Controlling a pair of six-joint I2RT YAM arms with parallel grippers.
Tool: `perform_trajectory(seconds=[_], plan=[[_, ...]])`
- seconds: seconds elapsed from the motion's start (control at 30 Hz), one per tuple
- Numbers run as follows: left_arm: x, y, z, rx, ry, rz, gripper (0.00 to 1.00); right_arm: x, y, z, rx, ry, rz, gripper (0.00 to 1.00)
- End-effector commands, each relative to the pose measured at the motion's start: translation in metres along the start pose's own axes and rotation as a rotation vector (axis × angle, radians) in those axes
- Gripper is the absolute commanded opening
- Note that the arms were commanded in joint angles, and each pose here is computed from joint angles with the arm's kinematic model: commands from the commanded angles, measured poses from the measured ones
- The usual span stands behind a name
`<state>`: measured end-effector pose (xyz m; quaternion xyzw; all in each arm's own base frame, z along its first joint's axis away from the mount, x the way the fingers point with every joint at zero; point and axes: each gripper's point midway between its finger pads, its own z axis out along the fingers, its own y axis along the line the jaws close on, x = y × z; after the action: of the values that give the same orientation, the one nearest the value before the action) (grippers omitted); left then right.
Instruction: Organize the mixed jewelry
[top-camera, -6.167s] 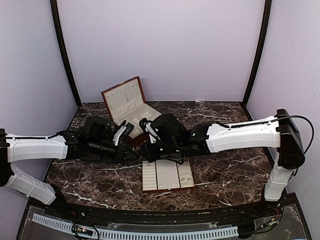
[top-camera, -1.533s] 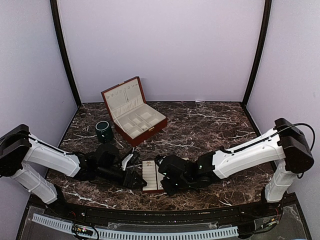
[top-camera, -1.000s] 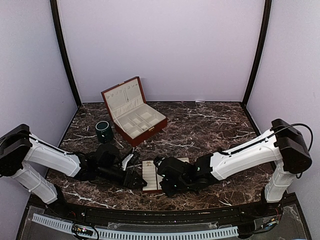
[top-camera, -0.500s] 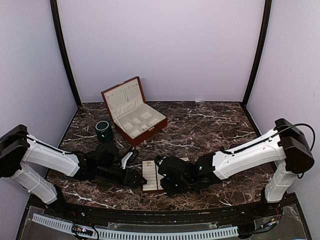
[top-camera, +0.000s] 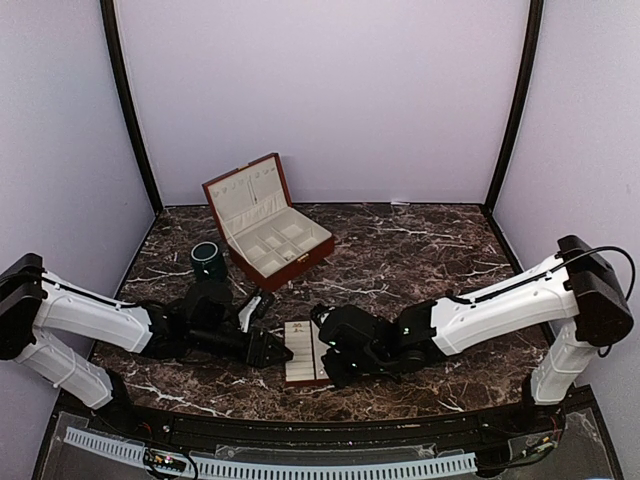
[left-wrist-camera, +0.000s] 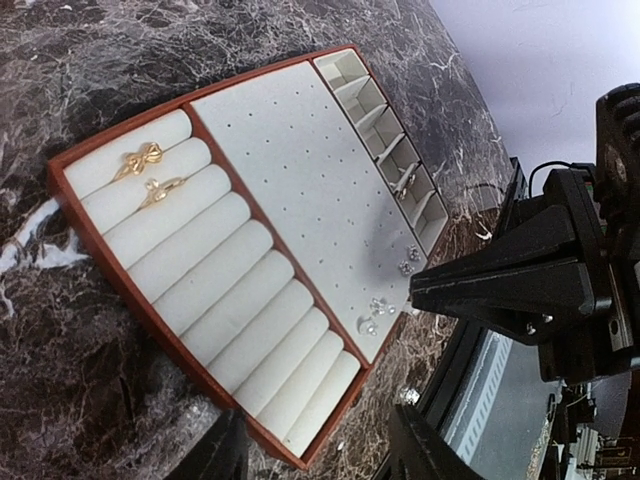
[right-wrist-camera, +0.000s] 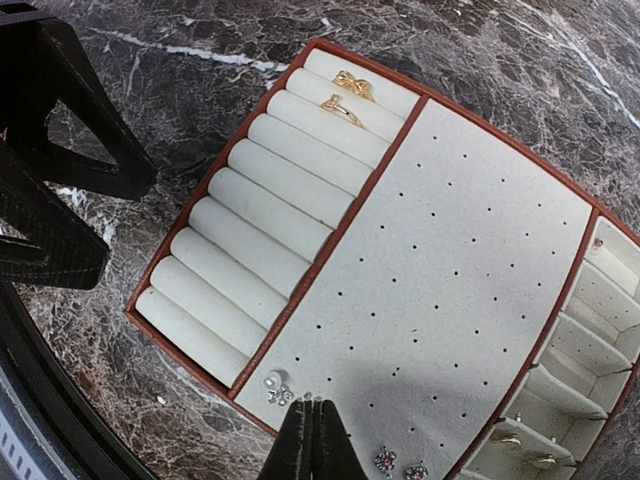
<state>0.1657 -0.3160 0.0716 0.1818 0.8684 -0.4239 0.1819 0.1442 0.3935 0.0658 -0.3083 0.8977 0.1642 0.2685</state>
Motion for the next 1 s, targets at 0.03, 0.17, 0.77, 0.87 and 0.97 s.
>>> perform_trajectory(seconds=[0.03, 0.17, 0.77, 0.87, 0.97], plan=[[-0.015, -0.008, -0.009, -0.006, -0.064, -0.007, 0.5, -0.01, -0.007, -0.002, 0.007, -0.028, 0.08, 0.06], [-0.029, -0.011, -0.018, -0.024, -0.132, -0.02, 0.51, -0.019, -0.031, -0.019, 0.078, -0.038, 0.167, 0.18], [-0.061, -0.01, -0.022, -0.103, -0.221, -0.072, 0.59, 0.036, -0.127, -0.044, 0.176, 0.075, 0.441, 0.28], [-0.063, -0.011, -0.022, -0.102, -0.222, -0.079, 0.59, 0.025, -0.123, -0.04, 0.164, 0.067, 0.429, 0.28], [-0.065, -0.01, -0.023, -0.107, -0.233, -0.088, 0.59, 0.021, -0.122, -0.033, 0.155, 0.068, 0.423, 0.28]])
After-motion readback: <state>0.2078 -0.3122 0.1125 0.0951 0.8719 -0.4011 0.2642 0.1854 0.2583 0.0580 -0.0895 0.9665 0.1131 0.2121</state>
